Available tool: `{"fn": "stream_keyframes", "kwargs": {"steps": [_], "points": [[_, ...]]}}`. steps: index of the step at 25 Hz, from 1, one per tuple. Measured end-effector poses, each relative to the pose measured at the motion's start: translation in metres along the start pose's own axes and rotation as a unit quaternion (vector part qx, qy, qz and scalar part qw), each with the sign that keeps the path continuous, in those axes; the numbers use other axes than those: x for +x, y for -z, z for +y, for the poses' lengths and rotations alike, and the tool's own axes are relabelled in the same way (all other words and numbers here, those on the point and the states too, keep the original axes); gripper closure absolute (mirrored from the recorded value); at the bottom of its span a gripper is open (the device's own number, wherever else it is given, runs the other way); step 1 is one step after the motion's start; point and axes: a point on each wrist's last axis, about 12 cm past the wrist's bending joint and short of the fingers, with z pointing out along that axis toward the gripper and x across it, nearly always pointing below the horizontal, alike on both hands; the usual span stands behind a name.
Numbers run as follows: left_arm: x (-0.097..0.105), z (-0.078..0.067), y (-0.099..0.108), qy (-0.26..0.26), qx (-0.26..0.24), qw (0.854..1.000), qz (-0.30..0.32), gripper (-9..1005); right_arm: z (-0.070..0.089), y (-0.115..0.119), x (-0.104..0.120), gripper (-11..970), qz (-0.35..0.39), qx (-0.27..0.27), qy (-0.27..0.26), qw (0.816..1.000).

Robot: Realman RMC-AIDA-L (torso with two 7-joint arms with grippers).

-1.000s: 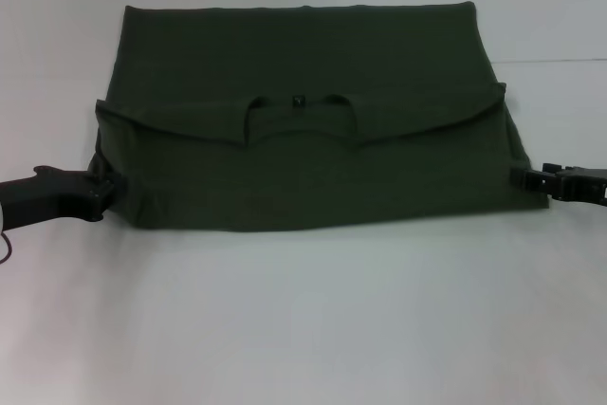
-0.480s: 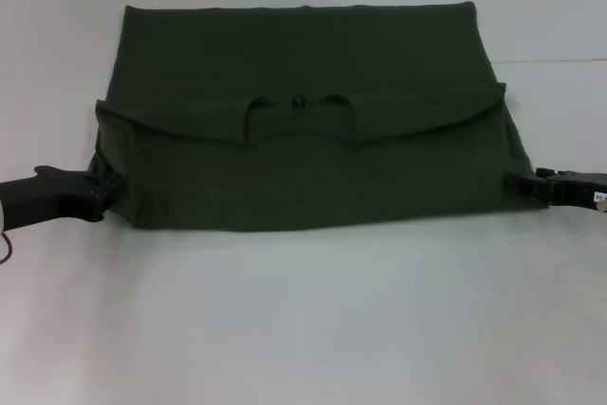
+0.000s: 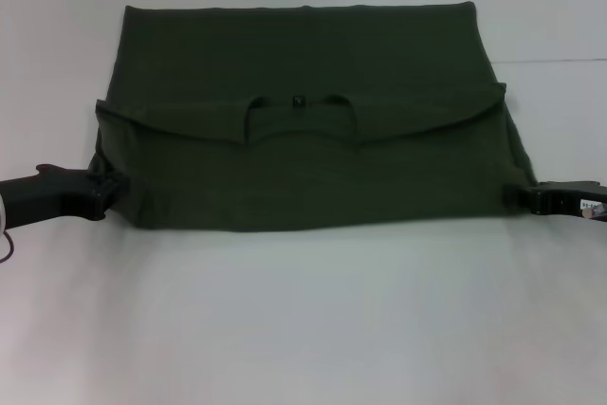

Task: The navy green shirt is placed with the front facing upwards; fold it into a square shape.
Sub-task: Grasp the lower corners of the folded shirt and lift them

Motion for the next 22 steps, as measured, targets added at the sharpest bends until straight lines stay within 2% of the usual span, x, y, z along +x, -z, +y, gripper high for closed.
{"fn": "stream_keyframes", "kwargs": {"steps": [13, 18, 22], "points": [[0.0, -0.001, 0.001, -0.015, 0.002, 1.0, -0.004, 962, -0.005, 0.009, -0.001, 896, -0.012, 0.008, 0.007, 1.0], [0.004, -0.004, 0.005, -0.036, 0.017, 0.999, -0.009, 962, -0.007, 0.023, 0.011, 896, -0.027, -0.011, 0.009, 1.0], [0.013, -0.007, 0.01, -0.05, 0.03, 0.998, -0.003, 963, -0.006, 0.04, 0.03, 896, -0.051, -0.041, 0.015, 0.998]]}}
